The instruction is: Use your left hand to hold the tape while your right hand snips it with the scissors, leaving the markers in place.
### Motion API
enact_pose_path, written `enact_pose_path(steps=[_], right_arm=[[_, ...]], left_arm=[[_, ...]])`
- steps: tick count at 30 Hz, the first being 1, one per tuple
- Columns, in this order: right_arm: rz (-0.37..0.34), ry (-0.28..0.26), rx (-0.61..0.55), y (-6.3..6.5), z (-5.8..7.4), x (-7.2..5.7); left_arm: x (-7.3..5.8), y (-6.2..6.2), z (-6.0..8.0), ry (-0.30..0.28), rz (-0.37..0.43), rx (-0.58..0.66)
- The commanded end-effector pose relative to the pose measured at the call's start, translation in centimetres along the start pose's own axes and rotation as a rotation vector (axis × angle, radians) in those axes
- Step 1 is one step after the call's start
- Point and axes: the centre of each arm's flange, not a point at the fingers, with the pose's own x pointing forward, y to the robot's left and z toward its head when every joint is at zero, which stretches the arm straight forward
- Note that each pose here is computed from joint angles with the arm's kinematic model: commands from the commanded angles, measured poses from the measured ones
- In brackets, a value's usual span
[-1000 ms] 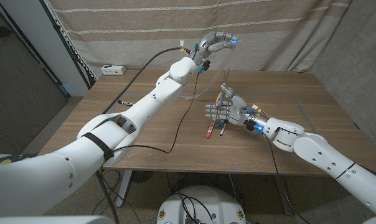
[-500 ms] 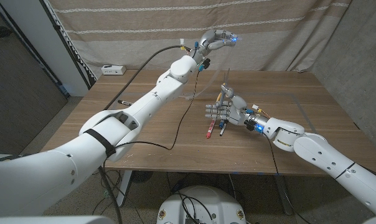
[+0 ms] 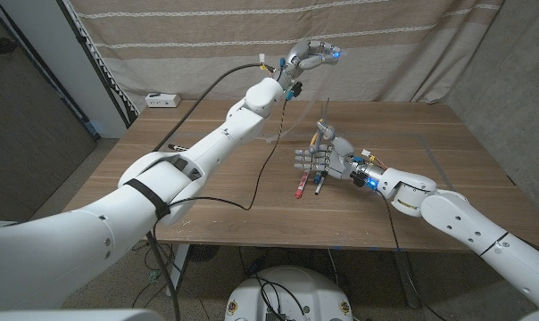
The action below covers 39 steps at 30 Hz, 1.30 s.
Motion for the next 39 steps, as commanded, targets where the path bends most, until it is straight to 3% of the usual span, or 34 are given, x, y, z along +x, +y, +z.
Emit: enact_pose_path(steps=[1, 6, 26, 32, 39], right_arm=[[0.001, 0.009, -0.003, 0.1, -0.2, 0.0], [-0.031, 0.019, -0.056, 0.2, 0.0, 0.0], [-0.023, 0.026, -0.062, 0.1, 0.1, 0.4], [-0.022, 0.029, -0.060, 0.1, 0.1, 0.5], [-0.020, 0.031, -0.066, 0.1, 0.2, 0.6]], left_arm=[[0.5, 0.0, 1.0, -0.023, -0.009, 0.025], [0.4, 0.0, 1.6, -0.041, -0.012, 0.087], [0.0, -1.0, 3.1, -0.124, -0.010, 0.392], [-0.5, -1.8, 3.7, -0.194, 0.048, 0.564], [-0.7, -2.3, 3.6, -0.220, 0.054, 0.626]])
